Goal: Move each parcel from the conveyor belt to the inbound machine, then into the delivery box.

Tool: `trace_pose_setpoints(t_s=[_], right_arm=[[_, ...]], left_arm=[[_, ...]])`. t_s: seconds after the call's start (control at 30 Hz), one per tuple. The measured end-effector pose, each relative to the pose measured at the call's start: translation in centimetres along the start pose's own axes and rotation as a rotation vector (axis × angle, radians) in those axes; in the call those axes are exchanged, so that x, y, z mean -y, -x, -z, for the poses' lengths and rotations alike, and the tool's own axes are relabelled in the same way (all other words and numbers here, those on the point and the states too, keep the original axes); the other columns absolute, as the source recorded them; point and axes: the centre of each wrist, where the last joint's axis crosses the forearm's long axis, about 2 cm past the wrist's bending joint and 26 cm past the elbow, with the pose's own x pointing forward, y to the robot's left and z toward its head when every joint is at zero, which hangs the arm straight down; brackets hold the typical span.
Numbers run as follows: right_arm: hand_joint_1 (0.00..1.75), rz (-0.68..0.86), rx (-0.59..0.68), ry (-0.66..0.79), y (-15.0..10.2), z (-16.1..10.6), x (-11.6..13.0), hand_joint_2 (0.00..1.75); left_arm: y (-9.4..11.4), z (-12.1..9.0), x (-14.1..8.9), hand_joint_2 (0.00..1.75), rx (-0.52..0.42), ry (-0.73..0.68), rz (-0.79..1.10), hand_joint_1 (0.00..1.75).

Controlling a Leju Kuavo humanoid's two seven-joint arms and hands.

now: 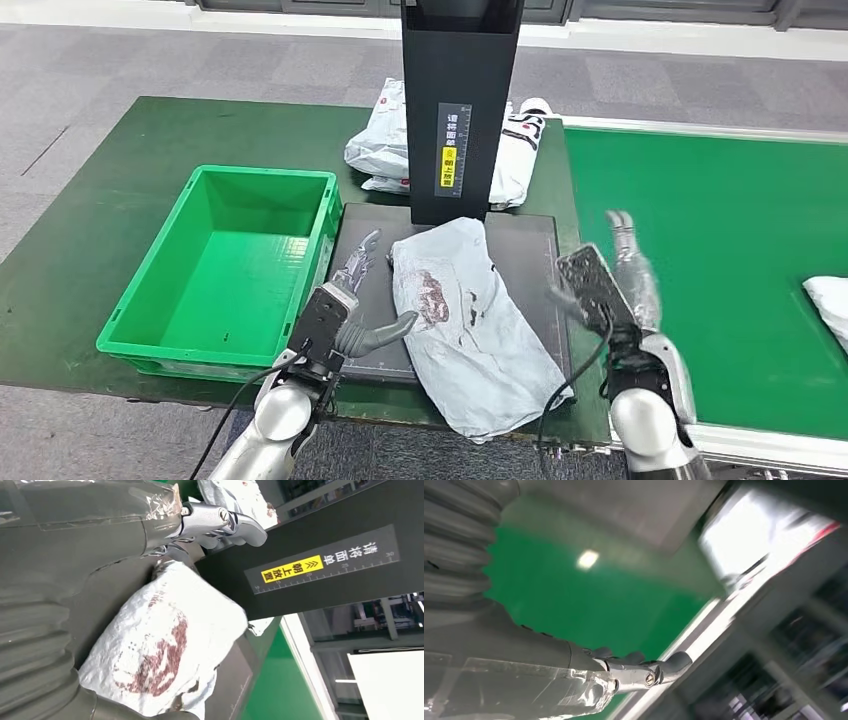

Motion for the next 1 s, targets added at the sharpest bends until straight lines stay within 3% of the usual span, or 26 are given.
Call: trace_pose_setpoints(t_s=[0.33,0.57,0.63,0.7,0.87,1.0], right_arm=[[0.00,-0.220,-0.146,0.025,2.5,2.3,0.7,0.00],[0.00,-0.324,-0.136,0.144,2.9,3.1,1.1,0.00],[0.00,-0.240,-0.057,0.177,2.6,2.9,1.3,0.87],[0.00,-0.048,0.049,0.146,2.1,2.4,1.6,1.75],[0.00,0.511,0.293,-0.006,0.3,-0.3,1.4,1.75],[0.00,0.624,0.355,-0.016,-0.5,-2.1,1.3,1.75]], left_arm=[[-0.2,0.1,0.3,1.75,-0.004,0.014,-0.004,0.00],[-0.1,-0.3,0.4,1.75,-0.014,0.017,-0.006,0.00],[0.0,-0.6,0.4,1.75,-0.018,0.011,0.005,0.00],[0.1,-0.8,0.4,1.75,-0.011,0.013,0.050,0.00],[0.1,-1.3,0.2,1.75,0.057,0.115,0.217,0.00],[-0.2,-1.7,0.1,1.75,0.083,0.151,0.257,0.00]])
